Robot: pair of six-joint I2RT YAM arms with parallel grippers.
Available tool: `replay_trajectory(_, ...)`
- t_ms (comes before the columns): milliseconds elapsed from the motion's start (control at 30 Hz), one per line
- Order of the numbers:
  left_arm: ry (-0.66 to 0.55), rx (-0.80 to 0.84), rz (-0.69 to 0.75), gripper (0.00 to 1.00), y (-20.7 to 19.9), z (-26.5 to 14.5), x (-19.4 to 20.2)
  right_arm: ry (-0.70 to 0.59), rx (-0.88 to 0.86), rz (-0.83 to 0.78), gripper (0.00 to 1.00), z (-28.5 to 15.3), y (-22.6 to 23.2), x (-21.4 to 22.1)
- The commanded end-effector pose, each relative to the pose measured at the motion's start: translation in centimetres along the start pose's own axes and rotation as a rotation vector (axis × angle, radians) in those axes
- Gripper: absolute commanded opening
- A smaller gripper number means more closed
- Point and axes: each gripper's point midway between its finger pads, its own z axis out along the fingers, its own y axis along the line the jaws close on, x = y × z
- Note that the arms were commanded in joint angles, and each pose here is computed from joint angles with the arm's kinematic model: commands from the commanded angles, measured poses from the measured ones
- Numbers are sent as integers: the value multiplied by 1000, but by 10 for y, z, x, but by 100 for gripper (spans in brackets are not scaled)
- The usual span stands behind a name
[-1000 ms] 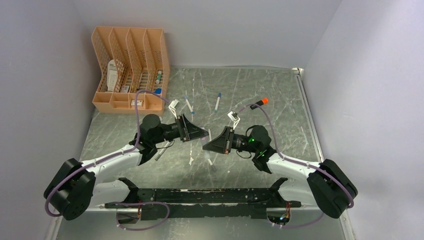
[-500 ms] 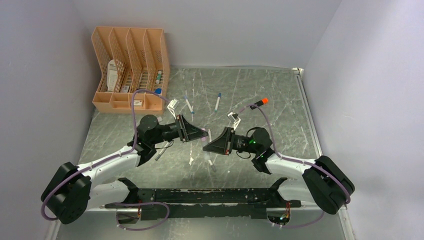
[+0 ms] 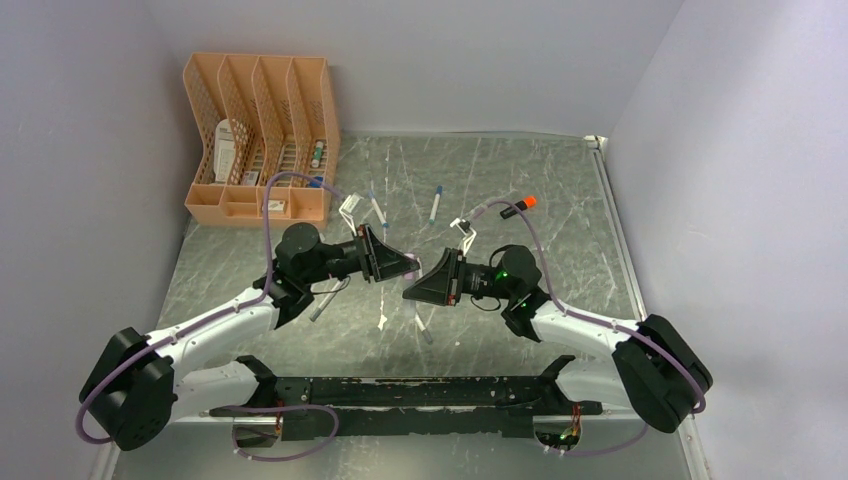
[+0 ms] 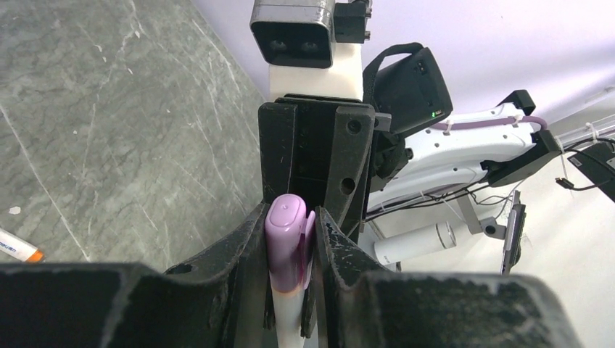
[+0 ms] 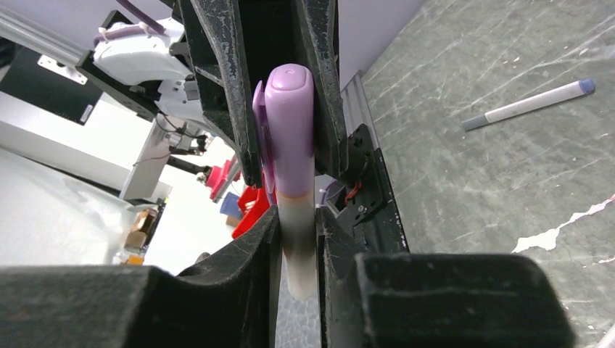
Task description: Open the pen caps
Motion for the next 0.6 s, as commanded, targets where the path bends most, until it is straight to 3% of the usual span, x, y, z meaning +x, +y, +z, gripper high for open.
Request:
replay_trajectory(0, 21, 62, 53, 12, -22, 4, -1, -2, 12, -36, 15, 3, -1, -5)
replay_trajectory(100, 28, 77, 62, 15, -24, 4, -1, 5, 8, -36, 5, 2, -1, -3)
replay_trajectory(200, 59, 105, 81, 43, -28, 5, 4, 16, -8, -35, 2, 2, 1, -1)
replay_trajectory(267, 67, 108, 89, 50, -28, 5, 5, 18, -12, -36, 1, 2, 2, 0)
replay_trajectory(433, 80, 98, 94, 51, -26, 5, 6, 24, -8, -40, 0, 1, 2, 0)
replay_trajectory(567, 87, 93, 82, 35, -22, 7, 8, 28, -8, -36, 0, 0, 1, 2)
